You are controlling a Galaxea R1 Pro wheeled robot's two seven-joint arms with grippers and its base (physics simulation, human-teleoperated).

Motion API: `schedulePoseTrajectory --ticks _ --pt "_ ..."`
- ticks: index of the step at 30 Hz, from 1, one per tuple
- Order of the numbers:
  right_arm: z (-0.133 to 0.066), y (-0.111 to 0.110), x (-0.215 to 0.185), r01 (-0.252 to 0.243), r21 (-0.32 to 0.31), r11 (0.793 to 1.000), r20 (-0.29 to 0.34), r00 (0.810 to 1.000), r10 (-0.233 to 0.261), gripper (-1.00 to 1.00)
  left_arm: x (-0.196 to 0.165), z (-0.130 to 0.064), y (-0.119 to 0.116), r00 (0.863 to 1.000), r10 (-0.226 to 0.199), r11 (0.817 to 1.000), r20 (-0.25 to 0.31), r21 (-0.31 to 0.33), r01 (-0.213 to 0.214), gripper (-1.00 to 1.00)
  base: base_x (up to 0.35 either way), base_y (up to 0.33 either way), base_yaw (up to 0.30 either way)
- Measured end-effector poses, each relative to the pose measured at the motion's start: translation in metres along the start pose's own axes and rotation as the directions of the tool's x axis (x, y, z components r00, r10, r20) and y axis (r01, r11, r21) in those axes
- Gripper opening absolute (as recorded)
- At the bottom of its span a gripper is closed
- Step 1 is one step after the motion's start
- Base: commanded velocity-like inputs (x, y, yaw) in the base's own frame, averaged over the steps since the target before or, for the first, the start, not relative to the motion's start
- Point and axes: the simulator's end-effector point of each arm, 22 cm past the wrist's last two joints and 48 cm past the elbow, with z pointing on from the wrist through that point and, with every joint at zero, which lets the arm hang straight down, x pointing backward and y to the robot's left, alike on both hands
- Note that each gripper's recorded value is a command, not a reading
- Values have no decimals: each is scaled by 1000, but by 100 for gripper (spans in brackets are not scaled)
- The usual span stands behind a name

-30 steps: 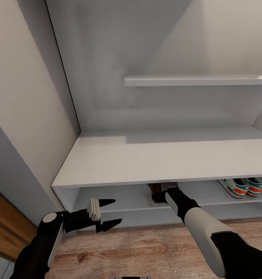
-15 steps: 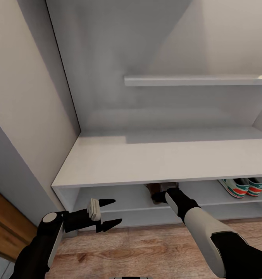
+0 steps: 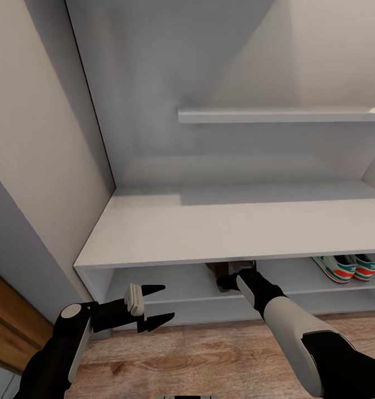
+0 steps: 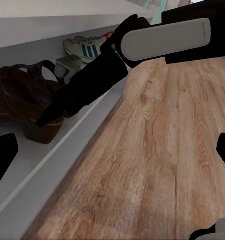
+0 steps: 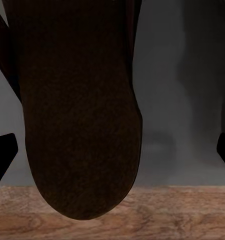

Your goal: Pick up the two gym shoes and the two sandals from the corridor floor and place them onto the hallstand (shoe rack) in the corridor, making sure they are on the rack and not on the floor. Arrange them so the two gym shoes are next to each other and the two sandals are next to each other.

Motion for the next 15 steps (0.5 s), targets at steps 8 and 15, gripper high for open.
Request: schedulePoseTrajectory --ticks 8,15 --pt "0 0 0 0 0 1000 0 1000 0 100 0 0 0 1000 0 1000 0 0 0 100 -9 0 0" --pt "0 0 0 0 0 1000 0 1000 0 100 0 0 0 1000 -1 1000 0 1 1 100 -233 0 0"
